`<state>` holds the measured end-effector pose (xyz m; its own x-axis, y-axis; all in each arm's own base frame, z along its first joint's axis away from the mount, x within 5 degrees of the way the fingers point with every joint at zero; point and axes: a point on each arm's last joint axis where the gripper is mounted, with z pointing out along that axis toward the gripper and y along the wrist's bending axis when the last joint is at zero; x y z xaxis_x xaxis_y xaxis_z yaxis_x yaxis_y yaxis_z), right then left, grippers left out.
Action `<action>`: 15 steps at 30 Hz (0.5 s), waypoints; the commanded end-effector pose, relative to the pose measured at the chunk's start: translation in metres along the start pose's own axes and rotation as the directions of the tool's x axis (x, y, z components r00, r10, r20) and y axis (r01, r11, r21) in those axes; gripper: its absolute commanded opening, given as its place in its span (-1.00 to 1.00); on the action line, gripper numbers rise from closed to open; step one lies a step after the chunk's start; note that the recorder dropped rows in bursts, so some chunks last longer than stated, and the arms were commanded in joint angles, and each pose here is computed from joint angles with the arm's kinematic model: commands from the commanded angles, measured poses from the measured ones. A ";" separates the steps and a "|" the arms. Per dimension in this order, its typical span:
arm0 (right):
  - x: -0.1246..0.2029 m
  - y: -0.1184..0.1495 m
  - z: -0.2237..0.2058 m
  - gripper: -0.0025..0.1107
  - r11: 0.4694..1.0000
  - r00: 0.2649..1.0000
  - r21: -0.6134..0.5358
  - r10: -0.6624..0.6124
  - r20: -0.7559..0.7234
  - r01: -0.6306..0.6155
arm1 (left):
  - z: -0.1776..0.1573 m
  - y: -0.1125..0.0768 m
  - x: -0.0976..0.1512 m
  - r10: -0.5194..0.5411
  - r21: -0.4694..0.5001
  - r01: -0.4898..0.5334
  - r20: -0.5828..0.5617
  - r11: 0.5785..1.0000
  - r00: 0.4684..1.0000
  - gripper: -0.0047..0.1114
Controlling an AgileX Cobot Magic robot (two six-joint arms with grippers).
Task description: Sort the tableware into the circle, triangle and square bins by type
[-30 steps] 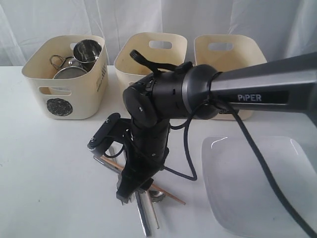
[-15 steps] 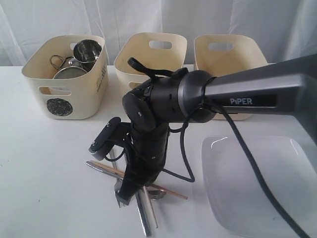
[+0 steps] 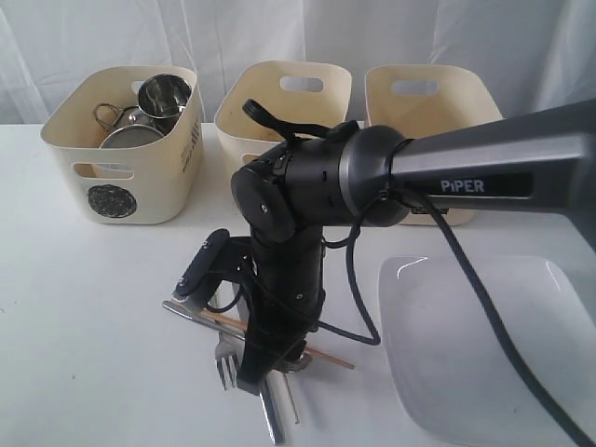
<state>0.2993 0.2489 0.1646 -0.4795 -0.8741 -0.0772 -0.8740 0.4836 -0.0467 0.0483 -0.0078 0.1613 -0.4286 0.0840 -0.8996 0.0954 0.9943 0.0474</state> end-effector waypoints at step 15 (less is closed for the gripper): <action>-0.005 -0.009 0.019 -0.21 1.000 1.000 0.020 0.007 0.027 -0.008 | 0.001 -0.001 0.003 -0.007 0.005 0.007 -0.015 1.000 1.000 -0.92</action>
<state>0.3062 0.2533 0.1542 -0.4712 -0.8735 -0.1228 -0.8741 0.4810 -0.0675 0.0483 -0.0078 0.1613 -0.4286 0.0840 -0.8996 0.0954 0.9943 0.0474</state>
